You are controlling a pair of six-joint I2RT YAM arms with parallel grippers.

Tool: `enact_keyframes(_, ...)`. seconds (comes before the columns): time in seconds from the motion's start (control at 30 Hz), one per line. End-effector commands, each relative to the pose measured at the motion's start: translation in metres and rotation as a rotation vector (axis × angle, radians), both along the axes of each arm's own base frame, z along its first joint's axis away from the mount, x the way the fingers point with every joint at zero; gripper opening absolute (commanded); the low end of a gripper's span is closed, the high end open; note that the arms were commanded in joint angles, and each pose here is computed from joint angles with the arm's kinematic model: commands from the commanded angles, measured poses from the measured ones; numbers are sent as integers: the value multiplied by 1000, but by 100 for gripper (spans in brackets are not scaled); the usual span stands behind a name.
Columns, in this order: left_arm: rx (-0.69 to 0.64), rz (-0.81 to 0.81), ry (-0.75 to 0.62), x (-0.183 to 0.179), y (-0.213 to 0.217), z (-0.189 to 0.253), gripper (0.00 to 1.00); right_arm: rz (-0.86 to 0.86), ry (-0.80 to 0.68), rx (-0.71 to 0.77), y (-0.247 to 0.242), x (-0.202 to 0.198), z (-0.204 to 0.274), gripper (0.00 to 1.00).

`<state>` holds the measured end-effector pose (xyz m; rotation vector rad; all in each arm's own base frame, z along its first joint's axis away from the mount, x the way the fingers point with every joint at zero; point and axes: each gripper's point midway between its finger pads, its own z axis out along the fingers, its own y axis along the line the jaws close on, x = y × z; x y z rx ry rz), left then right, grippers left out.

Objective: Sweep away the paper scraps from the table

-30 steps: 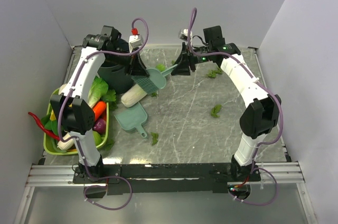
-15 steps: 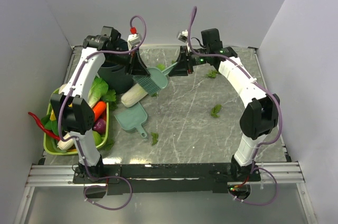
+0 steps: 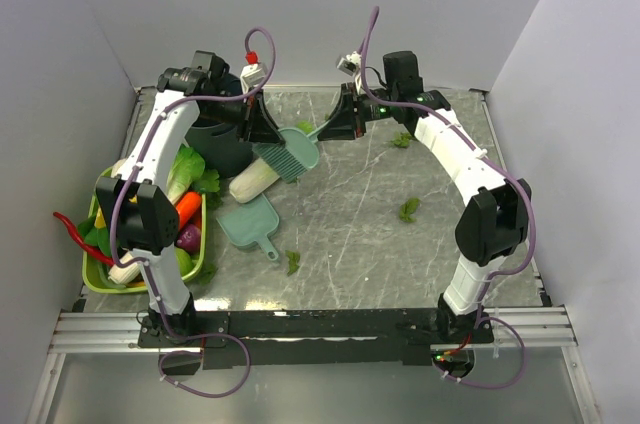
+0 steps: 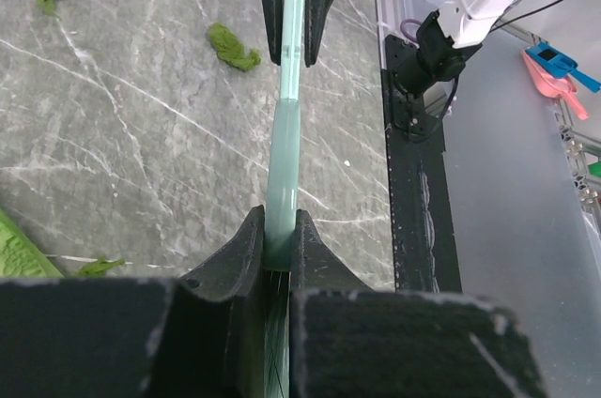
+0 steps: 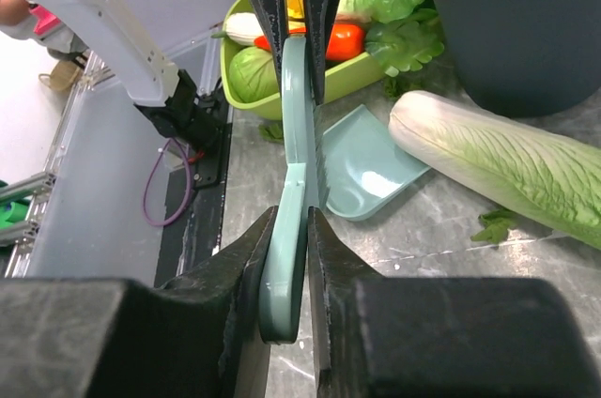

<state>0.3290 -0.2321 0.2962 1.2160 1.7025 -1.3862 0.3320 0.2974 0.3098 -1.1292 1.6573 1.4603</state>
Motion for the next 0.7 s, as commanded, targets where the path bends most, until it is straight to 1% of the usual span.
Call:
enact_keyframes(0.0, -43, -12, -15, -1, -2, 9, 1, 56, -75, 61, 1, -19, 34, 23)
enact_keyframes(0.23, -35, -12, -4, 1, -2, 4, 1, 55, -73, 61, 1, -17, 32, 17)
enact_keyframes(0.3, -34, -10, -1, 2, -2, 3, 1, 52, -79, 63, 1, -17, 33, 18)
enact_keyframes(0.33, -30, -8, 0, 2, -1, 2, 1, 50, -71, 60, 1, -17, 32, 20)
enact_keyframes(0.37, -30, -7, 3, 2, -1, 3, 1, 46, -71, 59, 1, -17, 32, 24)
enact_keyframes(0.47, -32, -6, 3, 2, -1, 4, 1, 46, -70, 59, 1, -17, 32, 29)
enact_keyframes(0.57, -29, -6, 7, 2, -2, 2, 1, 49, -70, 62, 1, -17, 32, 30)
enact_keyframes(0.67, -26, -7, 8, 2, -2, 1, 1, 50, -66, 61, 1, -18, 32, 26)
